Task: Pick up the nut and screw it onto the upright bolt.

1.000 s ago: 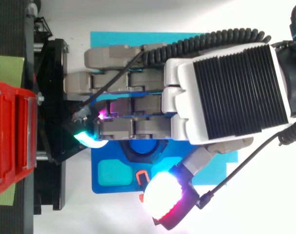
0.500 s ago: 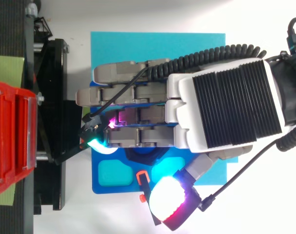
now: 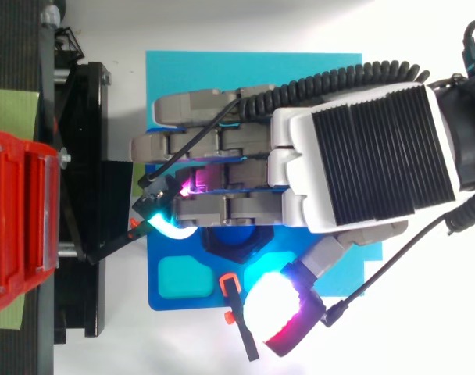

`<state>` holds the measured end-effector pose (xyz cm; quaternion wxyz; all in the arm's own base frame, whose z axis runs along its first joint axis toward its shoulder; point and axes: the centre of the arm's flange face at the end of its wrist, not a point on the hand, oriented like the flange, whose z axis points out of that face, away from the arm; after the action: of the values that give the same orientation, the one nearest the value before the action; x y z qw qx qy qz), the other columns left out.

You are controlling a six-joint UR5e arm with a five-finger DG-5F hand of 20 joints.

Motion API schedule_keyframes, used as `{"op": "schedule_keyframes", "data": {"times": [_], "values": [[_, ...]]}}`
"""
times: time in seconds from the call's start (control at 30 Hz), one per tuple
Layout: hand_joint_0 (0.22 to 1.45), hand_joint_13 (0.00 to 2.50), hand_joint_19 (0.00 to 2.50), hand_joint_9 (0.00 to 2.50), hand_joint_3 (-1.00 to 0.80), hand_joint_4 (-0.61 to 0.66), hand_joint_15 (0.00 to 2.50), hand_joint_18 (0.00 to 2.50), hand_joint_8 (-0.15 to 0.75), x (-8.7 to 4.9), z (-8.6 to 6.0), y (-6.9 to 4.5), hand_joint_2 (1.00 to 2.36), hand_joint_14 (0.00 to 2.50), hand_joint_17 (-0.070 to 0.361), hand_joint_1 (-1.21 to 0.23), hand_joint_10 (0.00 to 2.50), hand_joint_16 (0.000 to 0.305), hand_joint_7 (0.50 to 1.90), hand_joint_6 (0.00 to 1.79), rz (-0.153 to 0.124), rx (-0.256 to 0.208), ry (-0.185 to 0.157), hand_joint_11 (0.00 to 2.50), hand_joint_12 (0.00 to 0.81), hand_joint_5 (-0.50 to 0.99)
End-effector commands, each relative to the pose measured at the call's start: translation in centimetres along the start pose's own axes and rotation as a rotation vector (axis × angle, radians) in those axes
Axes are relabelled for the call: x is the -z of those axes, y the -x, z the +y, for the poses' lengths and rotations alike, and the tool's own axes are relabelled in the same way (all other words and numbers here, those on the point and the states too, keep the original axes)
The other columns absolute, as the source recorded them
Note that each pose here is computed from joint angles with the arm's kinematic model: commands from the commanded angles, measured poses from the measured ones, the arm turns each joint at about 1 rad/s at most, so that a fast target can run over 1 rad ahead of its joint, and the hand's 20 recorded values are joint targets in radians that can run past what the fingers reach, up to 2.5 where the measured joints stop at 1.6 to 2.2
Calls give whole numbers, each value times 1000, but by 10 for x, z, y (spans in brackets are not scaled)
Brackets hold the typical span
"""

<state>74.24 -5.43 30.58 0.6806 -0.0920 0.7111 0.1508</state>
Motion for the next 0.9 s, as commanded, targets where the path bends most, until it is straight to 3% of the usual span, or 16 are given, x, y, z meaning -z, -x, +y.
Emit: {"op": "schedule_keyframes", "data": {"times": [0.0, 0.13, 0.4, 0.57, 0.7, 0.87], "values": [[518, 295, 0, 527, -500, 220, 0, 0, 273, 3, -6, 1, 1000, 0, 76, -131, 0, 34, 1462, 500, -3, 8, 3, 0, 307, -57], [529, 366, 0, 601, -500, 212, 0, 44, 274, 6, -12, 1, 1000, 0, 68, -203, 0, 30, 1496, 500, -2, 17, 3, 0, 290, -43], [535, 433, 0, 683, -500, 208, 0, 112, 274, 13, -22, 2, 1000, 0, 62, -198, 0, 28, 1505, 517, 0, 17, 8, 0, 274, -19], [537, 482, 0, 771, -500, 195, 0, 160, 267, 16, -28, 2, 1000, 0, 58, -167, 0, 26, 1394, 564, -3, 18, 10, 0, 263, -3], [541, 584, 0, 903, -500, 163, 0, 265, 260, 17, -30, 3, 1000, 0, 52, -148, 0, 23, 1215, 629, -4, 18, 10, 0, 235, 18], [541, 696, 0, 1057, -500, 158, 0, 376, 261, 18, -34, 6, 1000, 0, 43, -137, 0, 19, 1216, 633, -7, 19, 10, 0, 203, 37]]}}
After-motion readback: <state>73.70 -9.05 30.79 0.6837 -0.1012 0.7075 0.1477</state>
